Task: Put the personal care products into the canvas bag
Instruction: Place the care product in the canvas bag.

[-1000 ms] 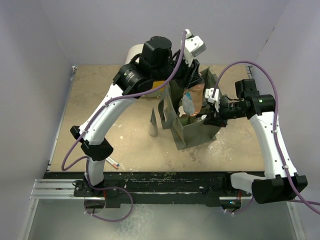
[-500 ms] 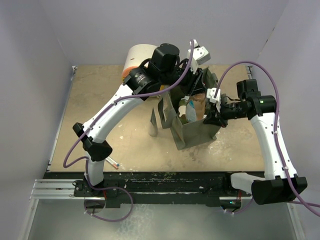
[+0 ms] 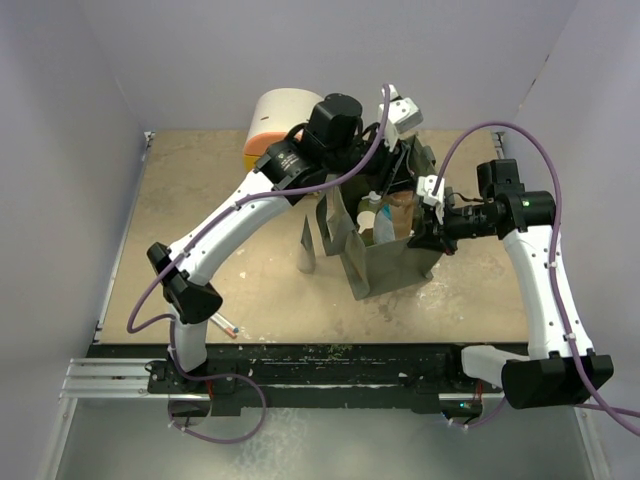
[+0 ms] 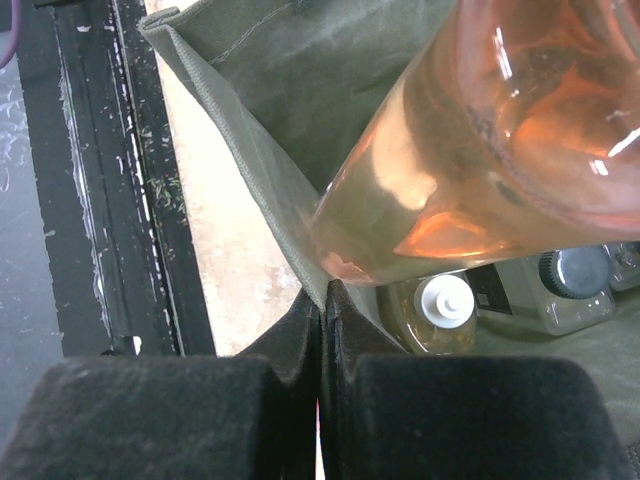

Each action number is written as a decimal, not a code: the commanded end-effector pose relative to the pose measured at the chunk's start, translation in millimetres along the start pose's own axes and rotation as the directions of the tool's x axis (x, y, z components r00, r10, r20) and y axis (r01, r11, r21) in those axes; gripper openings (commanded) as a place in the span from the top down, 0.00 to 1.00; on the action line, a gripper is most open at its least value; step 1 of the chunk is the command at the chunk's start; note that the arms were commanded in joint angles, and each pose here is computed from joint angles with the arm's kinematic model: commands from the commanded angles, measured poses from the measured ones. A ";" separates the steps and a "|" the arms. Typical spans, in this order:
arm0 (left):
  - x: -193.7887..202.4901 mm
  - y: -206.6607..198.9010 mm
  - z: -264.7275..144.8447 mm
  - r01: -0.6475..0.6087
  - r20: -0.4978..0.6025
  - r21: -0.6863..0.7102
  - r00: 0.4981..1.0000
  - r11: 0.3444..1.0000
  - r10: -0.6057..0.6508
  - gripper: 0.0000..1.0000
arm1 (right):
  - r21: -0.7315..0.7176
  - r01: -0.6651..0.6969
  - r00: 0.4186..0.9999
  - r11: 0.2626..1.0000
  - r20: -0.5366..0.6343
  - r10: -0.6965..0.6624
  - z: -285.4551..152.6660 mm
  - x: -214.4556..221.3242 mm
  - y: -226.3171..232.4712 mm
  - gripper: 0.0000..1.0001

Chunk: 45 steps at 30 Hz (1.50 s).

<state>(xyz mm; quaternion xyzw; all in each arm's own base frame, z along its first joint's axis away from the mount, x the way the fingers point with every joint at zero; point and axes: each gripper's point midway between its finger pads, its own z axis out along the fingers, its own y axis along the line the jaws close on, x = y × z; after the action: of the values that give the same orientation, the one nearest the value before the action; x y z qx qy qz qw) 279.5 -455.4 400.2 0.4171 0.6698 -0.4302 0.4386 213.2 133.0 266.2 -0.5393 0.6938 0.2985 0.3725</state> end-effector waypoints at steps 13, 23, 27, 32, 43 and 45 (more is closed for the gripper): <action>-61.6 -35.6 -1.6 -0.044 0.248 0.173 0.969 0.984 0.000 1.00 | -0.086 0.020 0.987 0.996 0.163 -0.005 -6.6 -33.3 32.9 1.00; -36.3 -23.2 -12.1 -0.044 0.201 0.150 0.979 0.988 0.013 1.00 | -0.085 0.043 0.982 0.995 0.185 -0.027 -10.4 -42.1 33.7 1.00; -25.4 -26.3 -11.9 -0.050 0.183 0.177 0.983 0.983 0.017 1.00 | -0.087 0.044 0.983 0.995 0.184 -0.028 -10.9 -43.9 31.8 1.00; -10.7 -29.4 -9.3 -0.047 0.157 0.211 0.988 0.976 0.014 1.00 | -0.081 0.050 0.982 0.995 0.188 -0.034 -11.4 -46.3 29.3 1.00; 19.3 -35.0 -8.0 -0.094 0.115 0.275 0.991 0.957 0.064 1.00 | -0.068 0.032 0.987 0.997 0.158 -0.021 -10.4 -40.6 24.6 1.00; 28.6 -34.9 -5.5 -0.094 0.102 0.290 0.993 0.952 0.067 1.00 | -0.066 0.030 0.988 0.997 0.152 -0.020 -10.4 -39.5 24.1 1.00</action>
<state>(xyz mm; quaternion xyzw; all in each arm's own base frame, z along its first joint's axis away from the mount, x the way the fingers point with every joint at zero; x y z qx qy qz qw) 267.7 -460.1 314.9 0.4532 0.6578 -0.4722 0.3729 205.8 137.3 272.8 -0.5399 0.6800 0.3210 0.3781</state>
